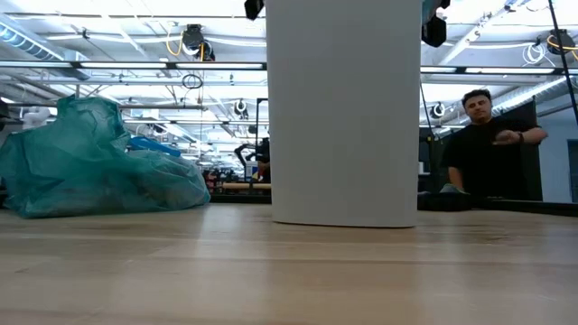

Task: Place trash/remove bag and relplace
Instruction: Insert the new blue trash bag into the trash bin

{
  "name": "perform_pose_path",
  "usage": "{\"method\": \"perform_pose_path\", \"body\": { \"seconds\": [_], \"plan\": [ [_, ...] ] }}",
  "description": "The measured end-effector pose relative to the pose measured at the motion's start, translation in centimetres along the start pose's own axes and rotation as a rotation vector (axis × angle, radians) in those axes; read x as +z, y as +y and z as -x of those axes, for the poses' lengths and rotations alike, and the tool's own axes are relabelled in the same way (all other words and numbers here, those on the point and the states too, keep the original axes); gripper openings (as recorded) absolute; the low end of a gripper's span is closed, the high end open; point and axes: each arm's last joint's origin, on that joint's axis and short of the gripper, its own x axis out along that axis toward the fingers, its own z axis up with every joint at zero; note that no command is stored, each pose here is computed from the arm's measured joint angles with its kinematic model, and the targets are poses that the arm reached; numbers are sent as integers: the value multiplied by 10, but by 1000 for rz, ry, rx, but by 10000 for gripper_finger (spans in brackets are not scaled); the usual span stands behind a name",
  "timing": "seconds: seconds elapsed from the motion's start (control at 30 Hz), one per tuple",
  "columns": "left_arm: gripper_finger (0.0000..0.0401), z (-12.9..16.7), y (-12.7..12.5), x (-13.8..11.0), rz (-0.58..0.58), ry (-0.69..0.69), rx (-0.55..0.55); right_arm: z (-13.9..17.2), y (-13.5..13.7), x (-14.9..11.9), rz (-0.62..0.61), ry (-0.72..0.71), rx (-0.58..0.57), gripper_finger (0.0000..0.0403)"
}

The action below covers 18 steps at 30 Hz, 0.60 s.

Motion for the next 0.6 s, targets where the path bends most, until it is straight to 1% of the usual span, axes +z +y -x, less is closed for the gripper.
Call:
{"method": "perform_pose_path", "body": {
  "seconds": [0.07, 0.13, 0.23, 0.33, 0.37, 0.47, 0.6],
  "plan": [
    [0, -1, -6, 1, -10, -5, -53, 0, 0, 0, 1, -4, 2, 0],
    [0, -12, -10, -2, -15, 20, -78, 0, 0, 1, -1, -8, 0, 0],
    [0, -27, -12, -8, -18, 60, -106, 0, -1, 1, 0, -9, -3, 0],
    [0, -34, -13, -9, -31, 67, -114, -1, -1, 1, 3, -8, -3, 0],
    [0, -38, -11, -11, -27, 78, -113, -1, -1, 1, 3, -8, -3, 0],
    [0, -48, -6, -16, -18, 110, -62, -1, -1, 1, 3, -8, -3, 0],
    [0, -45, 1, -15, -23, 100, 16, -1, -1, 0, -1, -2, -6, 0]
  ]
}}
